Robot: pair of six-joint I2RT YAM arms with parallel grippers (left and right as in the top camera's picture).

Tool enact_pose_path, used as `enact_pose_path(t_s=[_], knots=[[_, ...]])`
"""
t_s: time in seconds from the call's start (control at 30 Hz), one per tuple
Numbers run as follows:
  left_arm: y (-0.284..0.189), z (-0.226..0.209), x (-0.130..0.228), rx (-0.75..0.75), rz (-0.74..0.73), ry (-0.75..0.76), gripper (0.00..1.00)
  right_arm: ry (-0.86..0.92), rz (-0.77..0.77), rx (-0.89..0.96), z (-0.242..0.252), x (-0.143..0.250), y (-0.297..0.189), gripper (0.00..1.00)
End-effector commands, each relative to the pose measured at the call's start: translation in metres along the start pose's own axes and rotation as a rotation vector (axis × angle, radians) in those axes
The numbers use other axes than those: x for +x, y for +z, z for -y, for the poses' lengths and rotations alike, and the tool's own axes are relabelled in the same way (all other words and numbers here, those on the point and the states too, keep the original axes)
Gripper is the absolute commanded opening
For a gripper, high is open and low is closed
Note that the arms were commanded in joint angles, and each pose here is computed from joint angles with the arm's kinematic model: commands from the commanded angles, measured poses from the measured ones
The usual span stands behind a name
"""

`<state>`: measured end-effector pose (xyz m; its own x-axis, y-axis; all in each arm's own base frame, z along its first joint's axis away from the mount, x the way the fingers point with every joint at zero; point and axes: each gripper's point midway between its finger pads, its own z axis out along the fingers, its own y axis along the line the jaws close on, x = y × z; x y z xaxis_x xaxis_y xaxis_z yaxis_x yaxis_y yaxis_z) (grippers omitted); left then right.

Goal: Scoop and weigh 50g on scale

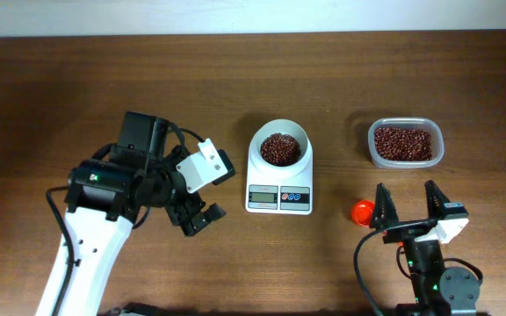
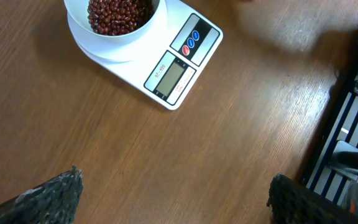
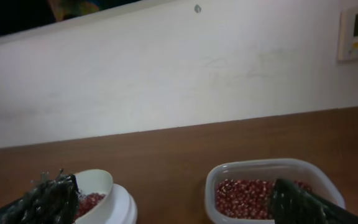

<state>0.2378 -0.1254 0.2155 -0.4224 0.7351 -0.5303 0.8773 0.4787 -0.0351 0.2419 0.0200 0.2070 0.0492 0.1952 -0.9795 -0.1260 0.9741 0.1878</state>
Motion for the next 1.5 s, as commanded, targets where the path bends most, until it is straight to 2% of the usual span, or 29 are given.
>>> enact_pose_path(t_s=[0.0,0.2,0.33,0.43,0.53,1.13,1.47], knots=[[-0.004,0.000,-0.005,0.000,0.019,0.020,0.99,-0.097,0.000,0.008,0.001,0.002,0.000,0.99],[-0.004,0.000,-0.005,0.000,0.019,0.020,0.99,-0.091,-0.055,0.016,0.006,0.026,0.001,0.99],[-0.004,0.000,-0.004,0.000,0.019,0.020,0.99,-0.092,-0.053,0.016,0.006,0.027,0.002,0.99],[-0.004,0.000,-0.005,0.000,0.019,0.020,0.99,-0.243,-0.067,0.012,0.007,0.030,0.002,0.99],[-0.004,0.000,-0.005,0.000,0.019,0.020,0.99,-0.236,-0.142,-0.001,0.006,0.049,0.000,0.99],[-0.004,0.000,-0.005,0.000,0.019,0.020,0.99,-0.241,-0.154,0.052,0.013,0.051,-0.001,0.99],[-0.004,0.000,-0.005,0.000,0.019,0.020,0.99,-0.231,-0.148,0.017,0.006,0.050,0.000,0.99]])
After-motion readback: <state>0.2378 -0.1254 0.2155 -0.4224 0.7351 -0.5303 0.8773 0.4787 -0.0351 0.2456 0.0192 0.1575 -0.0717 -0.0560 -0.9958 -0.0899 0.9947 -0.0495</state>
